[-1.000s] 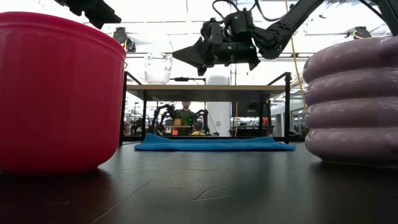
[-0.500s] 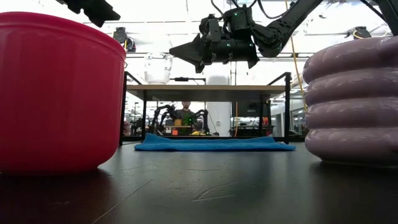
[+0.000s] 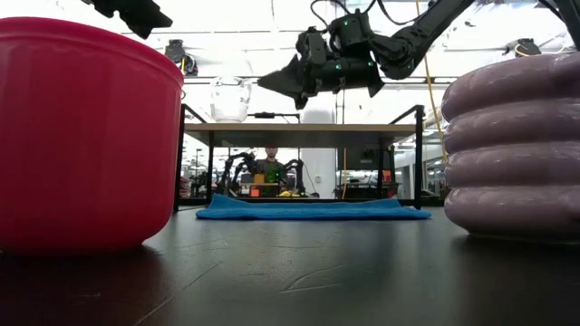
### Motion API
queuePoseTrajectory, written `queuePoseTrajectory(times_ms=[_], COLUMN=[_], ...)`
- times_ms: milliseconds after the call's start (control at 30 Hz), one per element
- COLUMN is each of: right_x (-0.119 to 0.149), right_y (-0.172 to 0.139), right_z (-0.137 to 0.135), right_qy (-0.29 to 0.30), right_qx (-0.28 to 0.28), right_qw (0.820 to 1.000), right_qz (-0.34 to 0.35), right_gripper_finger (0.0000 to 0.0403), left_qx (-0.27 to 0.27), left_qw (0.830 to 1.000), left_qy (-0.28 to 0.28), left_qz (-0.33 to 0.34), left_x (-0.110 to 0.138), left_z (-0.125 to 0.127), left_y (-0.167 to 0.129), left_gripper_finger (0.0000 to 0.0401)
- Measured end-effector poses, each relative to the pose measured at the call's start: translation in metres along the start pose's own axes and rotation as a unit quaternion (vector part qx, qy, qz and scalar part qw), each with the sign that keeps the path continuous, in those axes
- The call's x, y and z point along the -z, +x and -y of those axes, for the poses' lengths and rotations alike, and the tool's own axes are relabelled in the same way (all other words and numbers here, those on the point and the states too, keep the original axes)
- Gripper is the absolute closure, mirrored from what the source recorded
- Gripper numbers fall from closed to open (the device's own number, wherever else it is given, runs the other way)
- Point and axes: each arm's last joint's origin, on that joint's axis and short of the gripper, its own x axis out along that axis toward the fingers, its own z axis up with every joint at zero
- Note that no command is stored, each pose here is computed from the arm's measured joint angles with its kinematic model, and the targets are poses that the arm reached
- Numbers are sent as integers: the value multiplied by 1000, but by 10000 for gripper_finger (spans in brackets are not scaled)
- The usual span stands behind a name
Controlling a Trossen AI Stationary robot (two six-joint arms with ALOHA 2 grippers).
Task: Stack small to large cups/mugs on shelf
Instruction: Put the glass mug on the shelf
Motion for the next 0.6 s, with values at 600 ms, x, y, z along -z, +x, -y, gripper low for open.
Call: queuePoseTrajectory(times_ms=[600], right_x=[2], right_y=[8], right_z=[-5], right_qy=[-12], right_qx=[-9], right_qw=[1000], right_qz=[17], right_gripper_finger=[403], left_qx=[-7], left_qw=[1000], left_qy=[-1], left_qz=[-2], left_x=[0], left_z=[0], left_y=[0], left_gripper_finger=[229])
